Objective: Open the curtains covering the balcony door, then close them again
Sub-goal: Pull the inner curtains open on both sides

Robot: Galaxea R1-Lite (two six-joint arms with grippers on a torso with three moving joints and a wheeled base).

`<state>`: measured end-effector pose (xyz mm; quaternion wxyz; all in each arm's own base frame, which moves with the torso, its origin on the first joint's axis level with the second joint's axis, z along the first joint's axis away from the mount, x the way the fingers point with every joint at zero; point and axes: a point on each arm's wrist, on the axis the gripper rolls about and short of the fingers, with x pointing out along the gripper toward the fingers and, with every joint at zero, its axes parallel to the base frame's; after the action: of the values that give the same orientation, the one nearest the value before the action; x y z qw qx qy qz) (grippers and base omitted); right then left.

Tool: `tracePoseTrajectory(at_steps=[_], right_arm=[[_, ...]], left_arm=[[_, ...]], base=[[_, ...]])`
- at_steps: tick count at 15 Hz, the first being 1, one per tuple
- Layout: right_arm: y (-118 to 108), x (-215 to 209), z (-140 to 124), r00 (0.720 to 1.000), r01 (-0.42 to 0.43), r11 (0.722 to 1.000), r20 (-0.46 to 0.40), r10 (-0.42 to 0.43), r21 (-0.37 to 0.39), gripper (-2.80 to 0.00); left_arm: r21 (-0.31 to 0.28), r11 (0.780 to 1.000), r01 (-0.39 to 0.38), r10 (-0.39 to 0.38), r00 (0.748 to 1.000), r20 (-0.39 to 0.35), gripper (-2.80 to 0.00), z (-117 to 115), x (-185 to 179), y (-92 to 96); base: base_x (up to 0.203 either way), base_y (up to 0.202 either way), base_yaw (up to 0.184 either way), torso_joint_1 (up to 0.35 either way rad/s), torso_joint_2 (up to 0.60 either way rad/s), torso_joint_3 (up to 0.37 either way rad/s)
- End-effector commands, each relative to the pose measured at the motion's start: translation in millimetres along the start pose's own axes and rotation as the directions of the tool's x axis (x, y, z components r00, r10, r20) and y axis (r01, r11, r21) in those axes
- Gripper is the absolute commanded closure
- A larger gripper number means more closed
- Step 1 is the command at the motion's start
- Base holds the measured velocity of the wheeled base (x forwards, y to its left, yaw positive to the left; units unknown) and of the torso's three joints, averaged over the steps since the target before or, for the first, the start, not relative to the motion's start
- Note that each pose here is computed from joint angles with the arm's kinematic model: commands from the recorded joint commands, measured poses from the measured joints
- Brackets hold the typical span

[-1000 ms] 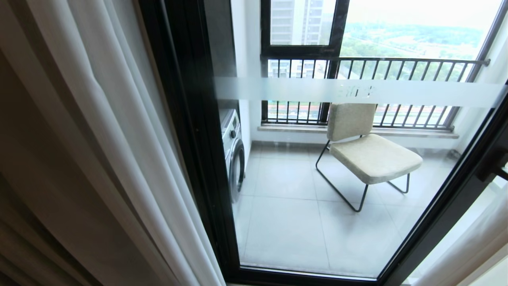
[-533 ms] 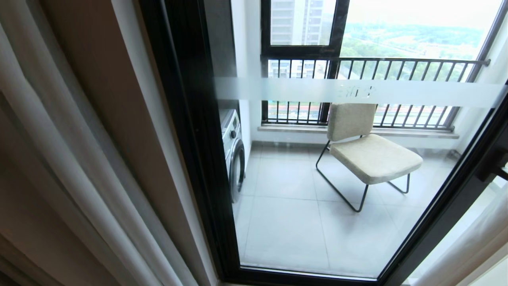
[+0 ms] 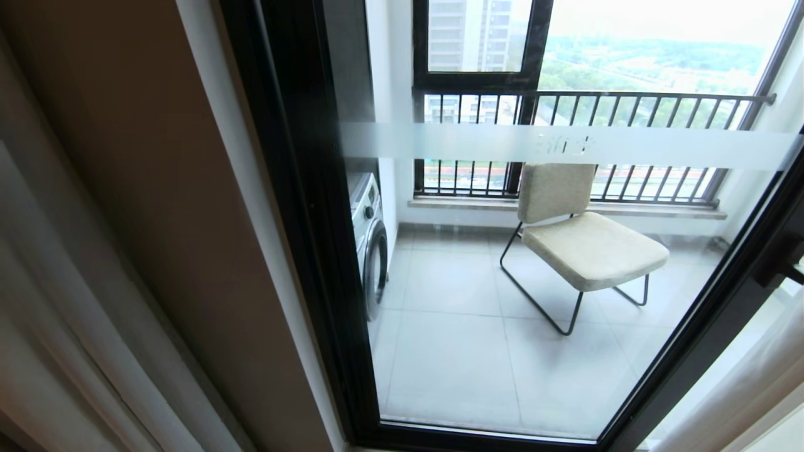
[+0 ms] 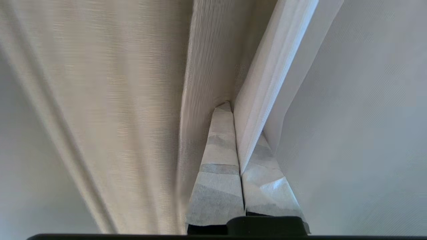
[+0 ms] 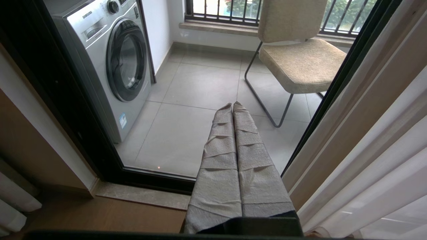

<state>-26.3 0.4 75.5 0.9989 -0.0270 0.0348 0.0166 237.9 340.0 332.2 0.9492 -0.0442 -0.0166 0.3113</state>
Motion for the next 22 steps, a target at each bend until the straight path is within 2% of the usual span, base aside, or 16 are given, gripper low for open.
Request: tracePoseTrajectory(at_steps=[1, 3, 10, 18, 22], right_arm=[[0.0, 0.0, 0.0, 1.000, -0.001, 1.000, 0.000, 0.001, -0.001, 0.00], [0.0, 0.0, 0.0, 1.000, -0.001, 1.000, 0.000, 0.001, -0.001, 0.00], [0.0, 0.0, 0.0, 1.000, -0.001, 1.000, 0.000, 0.001, -0.001, 0.00], [0.0, 0.0, 0.0, 1.000, -0.001, 1.000, 0.000, 0.001, -0.001, 0.00], [0.0, 0.0, 0.0, 1.000, -0.001, 1.000, 0.000, 0.001, -0.001, 0.00]], left_arm=[[0.010, 0.998, 0.061, -0.062, 0.998, 0.022, 0.00, 10.6, -6.2, -14.3], [0.028, 0.992, 0.121, -0.122, 0.991, 0.049, 0.00, 23.3, -15.4, -27.5], [0.080, 0.976, 0.203, -0.213, 0.964, 0.158, 0.00, 68.3, -59.1, -71.4], [0.081, 0.936, 0.342, -0.350, 0.923, 0.156, 0.00, 67.5, -58.6, -123.6], [0.078, 0.922, 0.378, -0.386, 0.909, 0.159, 0.00, 67.4, -59.7, -140.4]], base=[[0.000, 0.000, 0.000, 0.000, 0.00, 0.000], [0.000, 0.000, 0.000, 0.000, 0.00, 0.000], [0.000, 0.000, 0.000, 0.000, 0.00, 0.000], [0.000, 0.000, 0.000, 0.000, 0.00, 0.000], [0.000, 0.000, 0.000, 0.000, 0.00, 0.000]])
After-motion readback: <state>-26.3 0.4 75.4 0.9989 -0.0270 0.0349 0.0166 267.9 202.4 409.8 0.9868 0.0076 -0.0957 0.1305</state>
